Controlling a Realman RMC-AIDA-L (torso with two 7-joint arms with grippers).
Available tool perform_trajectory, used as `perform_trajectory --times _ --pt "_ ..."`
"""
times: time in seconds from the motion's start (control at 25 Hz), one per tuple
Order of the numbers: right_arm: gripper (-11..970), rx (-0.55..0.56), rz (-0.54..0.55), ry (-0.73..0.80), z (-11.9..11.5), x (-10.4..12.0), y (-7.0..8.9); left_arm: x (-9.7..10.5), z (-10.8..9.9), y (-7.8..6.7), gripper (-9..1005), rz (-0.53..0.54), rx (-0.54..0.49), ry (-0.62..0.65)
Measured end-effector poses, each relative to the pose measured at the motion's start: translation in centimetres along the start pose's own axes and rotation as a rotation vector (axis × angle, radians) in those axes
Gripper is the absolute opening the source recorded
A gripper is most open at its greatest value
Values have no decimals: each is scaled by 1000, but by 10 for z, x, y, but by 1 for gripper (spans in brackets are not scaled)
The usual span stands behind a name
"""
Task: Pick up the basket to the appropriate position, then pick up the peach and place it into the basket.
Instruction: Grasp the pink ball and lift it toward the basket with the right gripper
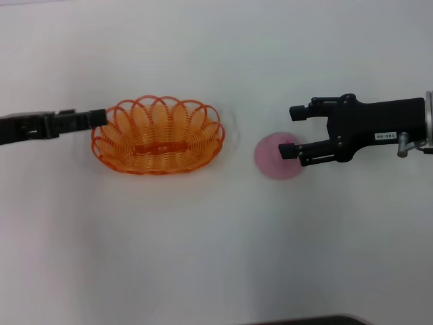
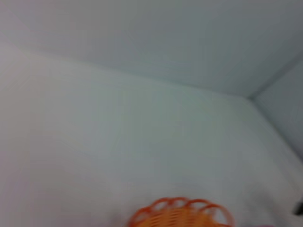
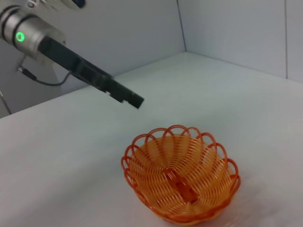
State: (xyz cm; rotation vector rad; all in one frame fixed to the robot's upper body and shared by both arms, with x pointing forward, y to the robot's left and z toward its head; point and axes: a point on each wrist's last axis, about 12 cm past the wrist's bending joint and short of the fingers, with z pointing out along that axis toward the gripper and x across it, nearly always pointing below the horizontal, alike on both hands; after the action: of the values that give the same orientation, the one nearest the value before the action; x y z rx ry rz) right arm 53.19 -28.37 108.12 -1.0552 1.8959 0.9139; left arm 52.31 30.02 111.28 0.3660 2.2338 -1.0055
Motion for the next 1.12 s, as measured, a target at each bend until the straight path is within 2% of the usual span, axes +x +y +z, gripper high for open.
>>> perform_trajectory --times 0.16,0.36,0.44,0.48,0.64,0.8,1.12 --pt "878 -1 6 0 0 0 0 13 -1 -8 875 223 108 -31" --pt "878 -8 12 4 0 0 1 38 6 -7 870 419 178 -1" --pt "878 -11 12 5 0 0 1 42 6 -7 868 445 192 6" --pt "878 -12 11 6 0 0 1 56 6 -8 868 529 225 9" --pt "879 -11 14 8 0 1 1 77 4 -6 868 592 239 -8" --pt "879 -15 16 10 -1 3 3 93 2 -2 868 606 233 -17" --pt "879 -36 0 55 1 12 7 105 -1 3 868 597 218 8"
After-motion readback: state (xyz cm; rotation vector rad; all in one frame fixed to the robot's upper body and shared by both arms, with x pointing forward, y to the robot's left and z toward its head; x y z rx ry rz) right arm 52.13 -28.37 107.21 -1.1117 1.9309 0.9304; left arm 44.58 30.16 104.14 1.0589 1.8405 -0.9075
